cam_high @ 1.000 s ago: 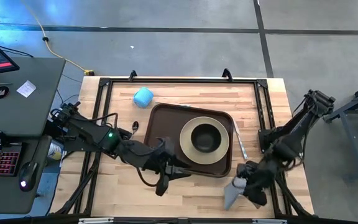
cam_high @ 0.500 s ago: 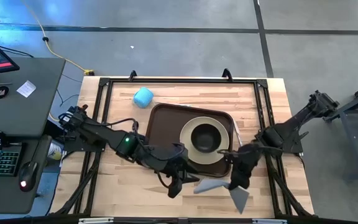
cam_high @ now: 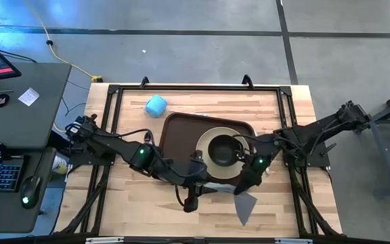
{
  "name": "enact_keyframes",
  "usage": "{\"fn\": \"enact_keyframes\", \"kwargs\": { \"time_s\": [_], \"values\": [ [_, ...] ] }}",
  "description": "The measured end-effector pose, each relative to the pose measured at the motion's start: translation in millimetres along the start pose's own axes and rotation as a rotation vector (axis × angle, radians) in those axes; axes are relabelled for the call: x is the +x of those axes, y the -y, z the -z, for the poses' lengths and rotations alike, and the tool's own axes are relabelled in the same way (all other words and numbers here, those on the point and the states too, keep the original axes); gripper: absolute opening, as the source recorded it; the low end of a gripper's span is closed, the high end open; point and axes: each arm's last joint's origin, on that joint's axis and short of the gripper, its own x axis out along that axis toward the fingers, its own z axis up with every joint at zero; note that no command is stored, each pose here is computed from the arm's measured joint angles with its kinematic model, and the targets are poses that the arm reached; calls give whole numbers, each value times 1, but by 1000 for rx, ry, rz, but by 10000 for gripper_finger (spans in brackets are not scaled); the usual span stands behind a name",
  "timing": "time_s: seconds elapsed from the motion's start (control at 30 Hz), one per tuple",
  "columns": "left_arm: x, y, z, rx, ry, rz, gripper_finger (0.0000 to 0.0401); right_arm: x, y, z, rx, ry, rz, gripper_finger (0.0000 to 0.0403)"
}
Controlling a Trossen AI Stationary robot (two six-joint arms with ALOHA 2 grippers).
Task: Set up tray
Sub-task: Put the gray napkin on the dark brown serving tray to the left of the brown plate
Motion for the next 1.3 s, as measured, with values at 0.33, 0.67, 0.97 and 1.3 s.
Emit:
{"fn": "enact_keyframes", "kwargs": {
  "time_s": [0.33,0.67,0.97,1.3],
  "values": [
    [16,-10,9,95,-65,-42,168,-2,-5,-3,-7,-1,-52,0],
    [30,-14,5,54,1,-1,168,-3,-4,-7,0,23,-54,0],
    [46,-23,15,48,-46,-61,168,-6,-7,-12,-30,46,-83,0],
    [59,-36,18,23,-63,-59,168,-6,-7,-11,-42,31,-87,0]
  ]
}}
